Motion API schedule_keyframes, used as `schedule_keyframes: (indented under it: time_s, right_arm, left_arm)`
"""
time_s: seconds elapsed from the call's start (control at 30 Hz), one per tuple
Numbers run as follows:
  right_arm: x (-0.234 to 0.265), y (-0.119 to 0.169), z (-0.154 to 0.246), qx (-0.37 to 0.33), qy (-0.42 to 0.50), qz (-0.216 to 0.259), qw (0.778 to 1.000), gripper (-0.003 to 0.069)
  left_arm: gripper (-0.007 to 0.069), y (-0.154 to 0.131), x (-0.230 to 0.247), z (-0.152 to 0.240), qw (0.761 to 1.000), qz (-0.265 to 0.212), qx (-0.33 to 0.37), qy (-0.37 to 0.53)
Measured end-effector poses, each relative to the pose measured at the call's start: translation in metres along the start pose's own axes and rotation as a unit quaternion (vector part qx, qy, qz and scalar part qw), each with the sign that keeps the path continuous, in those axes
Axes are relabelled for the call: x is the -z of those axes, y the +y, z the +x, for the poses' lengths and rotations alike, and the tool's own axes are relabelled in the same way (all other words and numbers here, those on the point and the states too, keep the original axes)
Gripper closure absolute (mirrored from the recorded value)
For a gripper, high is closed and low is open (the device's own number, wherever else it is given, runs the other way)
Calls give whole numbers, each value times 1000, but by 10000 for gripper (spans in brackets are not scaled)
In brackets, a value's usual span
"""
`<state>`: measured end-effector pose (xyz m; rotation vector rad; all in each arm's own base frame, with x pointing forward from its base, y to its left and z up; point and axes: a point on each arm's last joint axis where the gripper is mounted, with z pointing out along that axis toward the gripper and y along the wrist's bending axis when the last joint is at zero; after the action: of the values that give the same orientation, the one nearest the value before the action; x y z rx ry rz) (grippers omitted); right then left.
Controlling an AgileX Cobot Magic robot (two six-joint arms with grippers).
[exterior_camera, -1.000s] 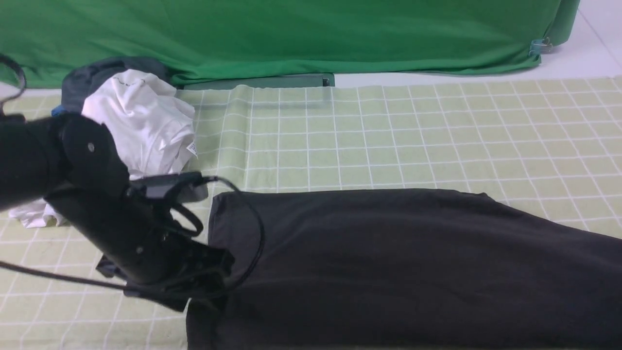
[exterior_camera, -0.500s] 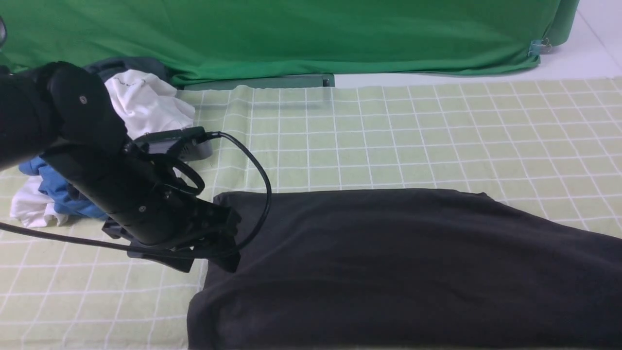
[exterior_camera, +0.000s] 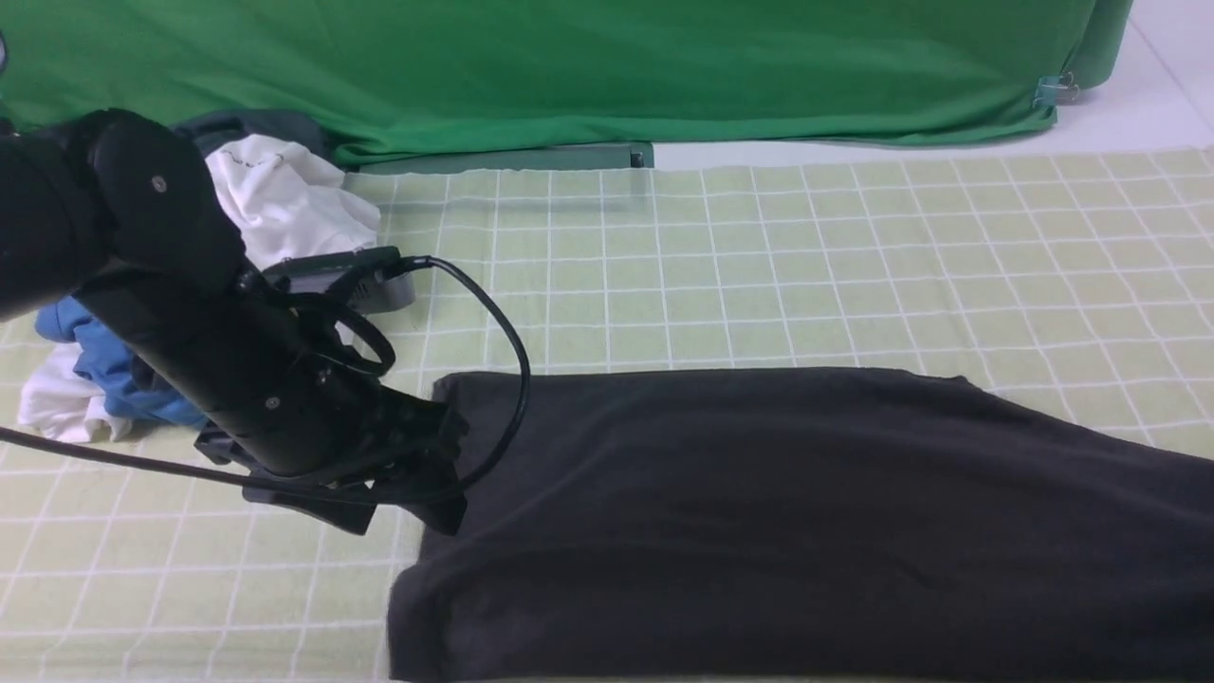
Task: Fold a long-sleeved shirt over a green coffee tablecloth.
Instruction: 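Fold the right end of the dark garment over onto its left end with the right gripper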
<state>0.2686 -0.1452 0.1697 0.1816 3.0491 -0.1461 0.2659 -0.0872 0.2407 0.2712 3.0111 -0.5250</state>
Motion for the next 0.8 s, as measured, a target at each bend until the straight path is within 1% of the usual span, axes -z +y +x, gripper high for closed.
schedule_keyframes:
  time_s: [0.07, 0.17, 0.3, 0.4, 0.5, 0.57, 0.63, 0.67, 0.7, 0.73, 0.77, 0.8]
  right_arm:
    - [17, -6, -1, 2, -23, 34, 999, 533]
    - [44, -12, -3, 4, -47, 67, 997, 533]
    - [75, -16, -5, -27, -61, 82, 994, 533]
    - [108, -6, -9, -40, -67, 87, 993, 533]
    - [138, 17, -13, -25, -80, 80, 993, 533]
    - [159, 39, -13, -14, -87, 69, 994, 533]
    - [181, 74, -14, 2, -113, 43, 993, 533]
    - [187, 83, -14, -1, -122, 34, 992, 533]
    - [195, 106, -13, 11, -134, 11, 991, 533]
    - [195, 106, -13, 8, -135, 11, 991, 533]
    - [202, 134, -11, 25, -146, -17, 989, 533]
    - [205, 154, -8, 40, -154, -36, 987, 533]
  left_arm:
    - [118, -1, 5, -2, 1000, -3, -6, -1]
    - [118, -4, 12, -8, 1000, -5, -13, -14]
    - [120, -7, 21, -14, 999, -4, -19, -34]
    - [142, -8, 23, -18, 999, -4, -20, -48]
    - [187, -8, 24, -19, 998, -5, -20, -56]
    - [236, -8, 24, -20, 998, -4, -20, -58]
    - [330, -8, 24, -20, 998, -4, -27, -60]
    - [356, -8, 24, -20, 998, -4, -32, -61]
    - [413, -8, 24, -20, 997, -4, -39, -61]
    - [432, -8, 24, -20, 997, -4, -41, -61]
    - [496, -8, 24, -20, 997, -7, -47, -61]
    - [539, -7, 24, -20, 997, -11, -50, -60]
